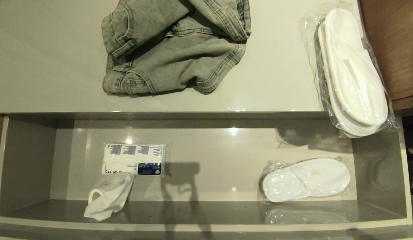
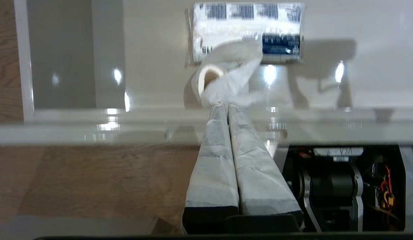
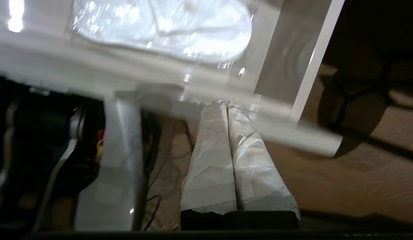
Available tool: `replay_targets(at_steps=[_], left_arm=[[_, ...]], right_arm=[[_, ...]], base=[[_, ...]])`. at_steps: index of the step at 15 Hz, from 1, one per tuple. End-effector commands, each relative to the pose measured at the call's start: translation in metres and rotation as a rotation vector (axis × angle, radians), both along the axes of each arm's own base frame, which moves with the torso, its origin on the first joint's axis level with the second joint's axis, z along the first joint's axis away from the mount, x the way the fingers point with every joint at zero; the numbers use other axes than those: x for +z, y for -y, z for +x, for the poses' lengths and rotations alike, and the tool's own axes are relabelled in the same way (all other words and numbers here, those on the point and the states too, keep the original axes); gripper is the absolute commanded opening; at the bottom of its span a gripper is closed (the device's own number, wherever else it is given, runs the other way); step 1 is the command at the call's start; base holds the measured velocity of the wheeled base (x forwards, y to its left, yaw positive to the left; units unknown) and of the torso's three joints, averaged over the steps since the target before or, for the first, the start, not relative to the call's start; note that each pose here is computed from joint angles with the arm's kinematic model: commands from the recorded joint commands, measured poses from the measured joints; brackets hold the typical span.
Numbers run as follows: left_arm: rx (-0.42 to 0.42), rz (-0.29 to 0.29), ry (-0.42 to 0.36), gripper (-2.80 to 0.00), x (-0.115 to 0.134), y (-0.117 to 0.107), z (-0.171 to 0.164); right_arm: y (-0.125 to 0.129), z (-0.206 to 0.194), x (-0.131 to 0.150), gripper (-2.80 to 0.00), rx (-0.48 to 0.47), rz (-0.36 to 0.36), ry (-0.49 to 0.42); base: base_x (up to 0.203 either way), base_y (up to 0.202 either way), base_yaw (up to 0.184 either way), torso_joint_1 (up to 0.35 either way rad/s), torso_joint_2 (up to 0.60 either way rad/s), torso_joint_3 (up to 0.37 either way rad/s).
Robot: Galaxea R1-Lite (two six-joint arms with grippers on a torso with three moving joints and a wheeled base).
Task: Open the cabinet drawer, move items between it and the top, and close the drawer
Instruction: Close the drawer
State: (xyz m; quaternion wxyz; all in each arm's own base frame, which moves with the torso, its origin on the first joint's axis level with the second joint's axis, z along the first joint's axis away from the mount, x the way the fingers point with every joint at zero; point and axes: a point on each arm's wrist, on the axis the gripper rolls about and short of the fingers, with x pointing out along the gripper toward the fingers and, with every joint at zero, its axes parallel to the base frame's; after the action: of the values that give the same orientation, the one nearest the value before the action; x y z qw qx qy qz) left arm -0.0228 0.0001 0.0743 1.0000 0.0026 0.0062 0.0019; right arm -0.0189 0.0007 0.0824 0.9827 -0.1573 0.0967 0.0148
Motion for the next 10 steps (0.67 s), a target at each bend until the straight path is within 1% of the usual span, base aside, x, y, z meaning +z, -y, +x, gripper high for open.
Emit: replay_targets(at_steps=[1,2,3,4,5,7,10], left_arm=[[0.001,-0.001,0.0,-2.8,-0.0001,0.0,0.0],[0.001,-0.001,0.0,-2.8,-0.0001,0.0,0.0],[0.001,-0.001,0.0,-2.8,0.0,0.0,0.0],[0.001,-0.001,0.0,-2.8,0.0,0.0,0.0],[0.001,-0.001,-0.001,-2.8,0.0,0.0,0.0001],[0.001,0.001,0.0,-2.8,0.0,0.0,0.0],[0.001,-0.001,0.0,-2.8,0.0,0.0,0.0]], right_arm=[[0.0001,-0.0053,0.0028,-2.8,-0.012,0.065,0.026],[0.0002,-0.0055,0.0035,-2.8,-0.03,0.129,0.031],[0.0005,-0.0054,0.004,-2.8,-0.047,0.168,0.045],[0.001,-0.005,0.0048,-2.8,-0.075,0.219,0.064],[0.0013,-0.0048,0.0053,-2.8,-0.09,0.239,0.077],[0.0012,-0.0047,0.0005,-2.8,-0.101,0.346,0.082],[0.001,-0.004,-0.0035,-2.8,-0.093,0.362,0.085]], base=[[0.0,0.0,0.0,-0.222,-0.16,-0.366],[0.0,0.0,0.0,-0.193,-0.15,-0.338],[0.0,0.0,0.0,-0.09,-0.06,-0.13],[0.0,0.0,0.0,-0.046,-0.05,-0.062],[0.0,0.0,0.0,-0.017,-0.01,-0.034],[0.0,0.0,0.0,-0.004,0.0,-0.016],[0.0,0.0,0.0,0.0,0.0,0.0]])
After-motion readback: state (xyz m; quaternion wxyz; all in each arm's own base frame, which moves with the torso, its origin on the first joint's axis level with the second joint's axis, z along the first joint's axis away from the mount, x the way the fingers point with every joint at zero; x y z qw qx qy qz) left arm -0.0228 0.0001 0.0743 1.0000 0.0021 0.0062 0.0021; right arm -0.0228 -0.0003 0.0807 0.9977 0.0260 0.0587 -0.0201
